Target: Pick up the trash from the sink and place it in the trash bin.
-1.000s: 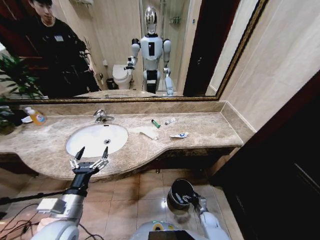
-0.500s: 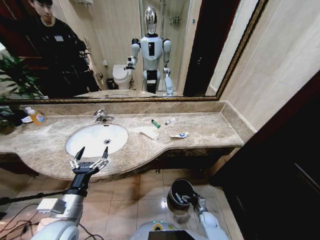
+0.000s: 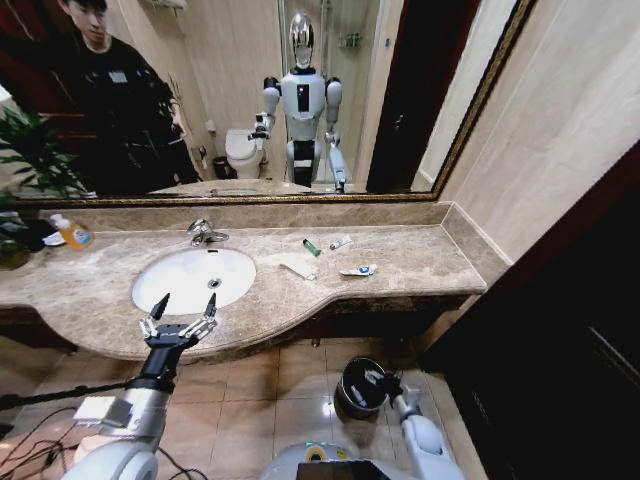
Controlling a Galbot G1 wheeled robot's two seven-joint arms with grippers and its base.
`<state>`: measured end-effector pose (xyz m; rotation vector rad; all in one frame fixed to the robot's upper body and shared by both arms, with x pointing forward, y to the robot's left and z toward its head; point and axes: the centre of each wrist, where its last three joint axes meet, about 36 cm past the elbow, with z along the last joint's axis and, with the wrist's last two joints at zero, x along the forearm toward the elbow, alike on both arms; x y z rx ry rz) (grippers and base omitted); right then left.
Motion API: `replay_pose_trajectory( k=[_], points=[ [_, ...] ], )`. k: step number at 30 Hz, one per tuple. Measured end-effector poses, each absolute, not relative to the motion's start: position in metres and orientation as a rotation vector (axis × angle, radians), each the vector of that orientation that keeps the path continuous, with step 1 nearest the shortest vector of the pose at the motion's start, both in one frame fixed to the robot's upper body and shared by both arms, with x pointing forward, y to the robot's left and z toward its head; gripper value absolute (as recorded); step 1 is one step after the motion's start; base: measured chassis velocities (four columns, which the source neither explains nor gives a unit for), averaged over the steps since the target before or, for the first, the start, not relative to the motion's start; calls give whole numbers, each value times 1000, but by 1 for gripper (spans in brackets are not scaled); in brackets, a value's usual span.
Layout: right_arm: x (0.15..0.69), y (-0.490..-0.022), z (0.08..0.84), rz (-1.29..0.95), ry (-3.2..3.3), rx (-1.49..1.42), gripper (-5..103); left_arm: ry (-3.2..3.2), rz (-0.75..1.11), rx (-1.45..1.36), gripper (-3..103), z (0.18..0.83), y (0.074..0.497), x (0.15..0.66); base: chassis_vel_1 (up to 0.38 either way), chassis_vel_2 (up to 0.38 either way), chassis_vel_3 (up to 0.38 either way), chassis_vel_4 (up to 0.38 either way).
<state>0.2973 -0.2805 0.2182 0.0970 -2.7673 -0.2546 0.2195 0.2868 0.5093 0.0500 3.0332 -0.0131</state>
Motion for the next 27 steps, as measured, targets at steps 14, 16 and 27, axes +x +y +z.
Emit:
replay_pose_trajectory(
  k=[14,16,27],
  points=[
    [295,-277,370,-159,-3099,191,100,3033,-13,50,100,509,287,219,0,0,0,0],
    [301,-278,376,-136,-3113,200,100,3033,-13,50,100,509,287,219,0,0,0,0],
    [361,-301,407,98,-3079,369,100,3033,-13,50,100,509,287,219,0,0,0,0]
  ],
)
